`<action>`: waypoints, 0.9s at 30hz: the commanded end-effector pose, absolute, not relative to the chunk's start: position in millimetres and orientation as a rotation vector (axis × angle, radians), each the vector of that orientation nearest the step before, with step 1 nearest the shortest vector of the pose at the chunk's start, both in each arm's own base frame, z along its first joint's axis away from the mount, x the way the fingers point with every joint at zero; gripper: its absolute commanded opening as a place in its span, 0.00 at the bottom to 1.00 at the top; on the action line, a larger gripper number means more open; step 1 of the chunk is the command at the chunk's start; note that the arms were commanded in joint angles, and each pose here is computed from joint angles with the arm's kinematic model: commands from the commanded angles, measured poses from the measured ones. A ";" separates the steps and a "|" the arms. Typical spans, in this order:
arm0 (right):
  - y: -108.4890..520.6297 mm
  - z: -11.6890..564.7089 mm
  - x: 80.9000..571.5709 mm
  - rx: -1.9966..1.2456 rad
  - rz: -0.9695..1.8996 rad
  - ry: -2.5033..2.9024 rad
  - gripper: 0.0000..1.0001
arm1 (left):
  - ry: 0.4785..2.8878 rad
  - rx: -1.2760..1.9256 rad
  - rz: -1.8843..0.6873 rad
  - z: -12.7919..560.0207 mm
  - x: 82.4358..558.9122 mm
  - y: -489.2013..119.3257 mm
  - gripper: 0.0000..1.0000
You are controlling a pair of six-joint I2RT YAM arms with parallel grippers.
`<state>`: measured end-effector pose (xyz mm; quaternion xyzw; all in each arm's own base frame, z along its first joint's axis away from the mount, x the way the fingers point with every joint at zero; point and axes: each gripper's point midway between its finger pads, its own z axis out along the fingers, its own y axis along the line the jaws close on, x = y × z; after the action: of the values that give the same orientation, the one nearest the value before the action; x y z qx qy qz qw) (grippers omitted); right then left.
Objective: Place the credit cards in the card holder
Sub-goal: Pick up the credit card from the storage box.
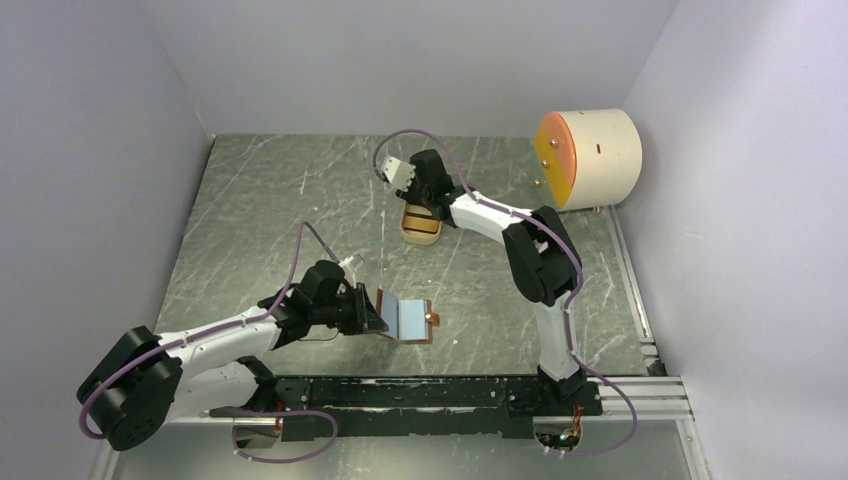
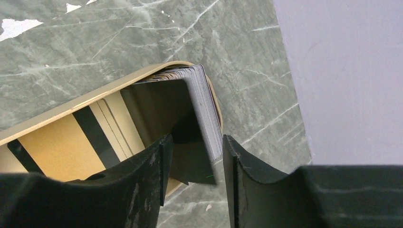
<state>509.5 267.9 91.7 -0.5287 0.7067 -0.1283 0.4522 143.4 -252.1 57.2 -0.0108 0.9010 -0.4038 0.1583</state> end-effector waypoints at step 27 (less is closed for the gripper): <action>263.5 115.7 457.6 -1.220 -0.048 1.895 0.00 | 2.518 -0.060 -1.169 72.1 154.4 -256.0 0.18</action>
<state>453.0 271.0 86.2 -0.5254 0.7554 -0.0068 0.3915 143.1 -251.0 56.6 -0.0182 0.9013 -0.4030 0.1578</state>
